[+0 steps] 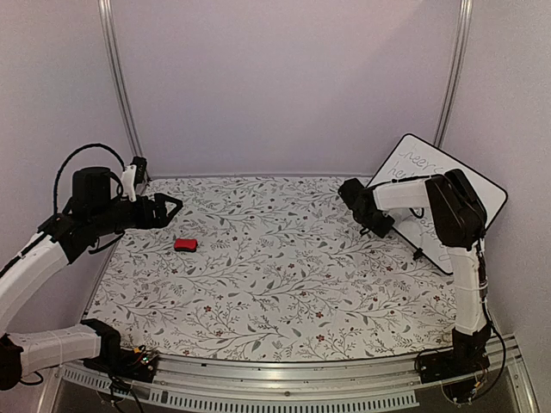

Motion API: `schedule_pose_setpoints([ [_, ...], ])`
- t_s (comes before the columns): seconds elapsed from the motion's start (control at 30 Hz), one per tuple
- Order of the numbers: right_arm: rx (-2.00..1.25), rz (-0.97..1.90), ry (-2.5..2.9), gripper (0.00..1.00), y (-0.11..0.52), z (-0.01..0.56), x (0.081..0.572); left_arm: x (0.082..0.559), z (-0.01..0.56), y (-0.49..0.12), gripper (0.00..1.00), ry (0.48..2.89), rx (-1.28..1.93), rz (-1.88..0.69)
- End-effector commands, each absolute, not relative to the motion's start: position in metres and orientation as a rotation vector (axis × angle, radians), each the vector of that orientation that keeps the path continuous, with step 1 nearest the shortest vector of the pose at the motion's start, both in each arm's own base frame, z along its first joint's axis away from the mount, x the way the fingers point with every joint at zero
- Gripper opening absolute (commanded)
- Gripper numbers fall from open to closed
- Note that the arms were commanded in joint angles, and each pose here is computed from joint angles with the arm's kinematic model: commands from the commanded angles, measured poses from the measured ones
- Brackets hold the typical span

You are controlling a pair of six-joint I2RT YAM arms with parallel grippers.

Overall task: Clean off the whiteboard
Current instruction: Move the whiteboard to the center of the board.

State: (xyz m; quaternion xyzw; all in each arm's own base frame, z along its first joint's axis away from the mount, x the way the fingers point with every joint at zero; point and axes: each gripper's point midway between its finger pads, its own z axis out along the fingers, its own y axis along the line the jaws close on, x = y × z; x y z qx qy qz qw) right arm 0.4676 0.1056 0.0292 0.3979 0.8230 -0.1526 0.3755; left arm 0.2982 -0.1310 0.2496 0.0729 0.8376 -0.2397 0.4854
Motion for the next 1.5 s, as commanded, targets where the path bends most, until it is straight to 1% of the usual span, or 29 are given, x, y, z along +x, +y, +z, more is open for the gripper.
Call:
schedule_pose_setpoints([
  [0.0,0.949,-0.359,2.184,0.05,0.127,0.024,0.452,0.297,0.256,-0.135,1.0,2.018,0.194,-0.59],
  [0.77,0.763,-0.265,2.228,0.05,0.204,0.027,0.439,0.297,0.257,-0.133,1.0,2.013,0.19,-0.581],
  [0.93,0.72,-0.247,2.261,0.05,0.224,0.019,0.435,0.297,0.258,-0.133,1.0,2.012,0.188,-0.58],
  [1.13,0.657,-0.214,2.255,0.06,0.249,0.027,0.433,0.297,0.258,-0.132,1.0,2.011,0.188,-0.578],
  [1.47,0.587,-0.188,2.266,0.06,0.273,0.027,0.429,0.298,0.257,-0.131,1.0,2.013,0.184,-0.574],
])
